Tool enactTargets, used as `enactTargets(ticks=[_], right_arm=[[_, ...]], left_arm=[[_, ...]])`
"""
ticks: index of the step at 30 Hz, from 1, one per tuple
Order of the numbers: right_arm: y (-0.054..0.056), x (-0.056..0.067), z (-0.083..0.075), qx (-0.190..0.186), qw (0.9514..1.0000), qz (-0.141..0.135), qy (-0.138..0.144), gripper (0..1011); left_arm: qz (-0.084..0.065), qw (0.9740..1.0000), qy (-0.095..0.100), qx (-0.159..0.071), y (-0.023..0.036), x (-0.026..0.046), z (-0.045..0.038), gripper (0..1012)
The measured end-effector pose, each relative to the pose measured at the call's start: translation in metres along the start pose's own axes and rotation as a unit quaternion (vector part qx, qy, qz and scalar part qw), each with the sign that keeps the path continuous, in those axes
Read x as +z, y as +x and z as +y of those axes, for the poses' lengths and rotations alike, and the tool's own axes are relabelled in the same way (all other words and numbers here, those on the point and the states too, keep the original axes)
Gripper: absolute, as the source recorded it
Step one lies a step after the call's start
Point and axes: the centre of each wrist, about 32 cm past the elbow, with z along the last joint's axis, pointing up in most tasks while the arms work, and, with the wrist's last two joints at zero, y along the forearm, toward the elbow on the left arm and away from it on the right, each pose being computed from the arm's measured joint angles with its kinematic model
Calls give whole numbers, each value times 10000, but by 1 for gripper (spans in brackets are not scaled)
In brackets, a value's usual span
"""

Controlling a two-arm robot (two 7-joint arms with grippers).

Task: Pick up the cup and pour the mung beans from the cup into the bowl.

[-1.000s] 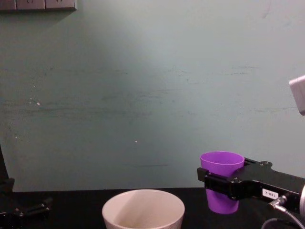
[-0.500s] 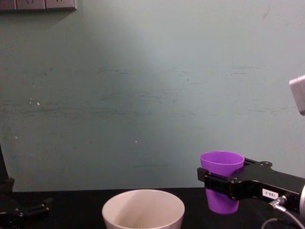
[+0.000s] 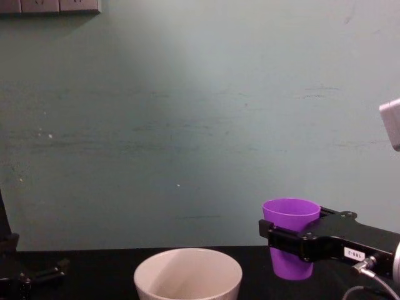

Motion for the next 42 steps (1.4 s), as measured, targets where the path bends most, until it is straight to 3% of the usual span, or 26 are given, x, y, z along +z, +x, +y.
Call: enactTargets(ticks=[42], right_arm=[[0, 0, 0, 0, 10000, 0, 1, 726]], left_arm=[[-1, 10000, 0, -1, 0, 0, 0, 1000]])
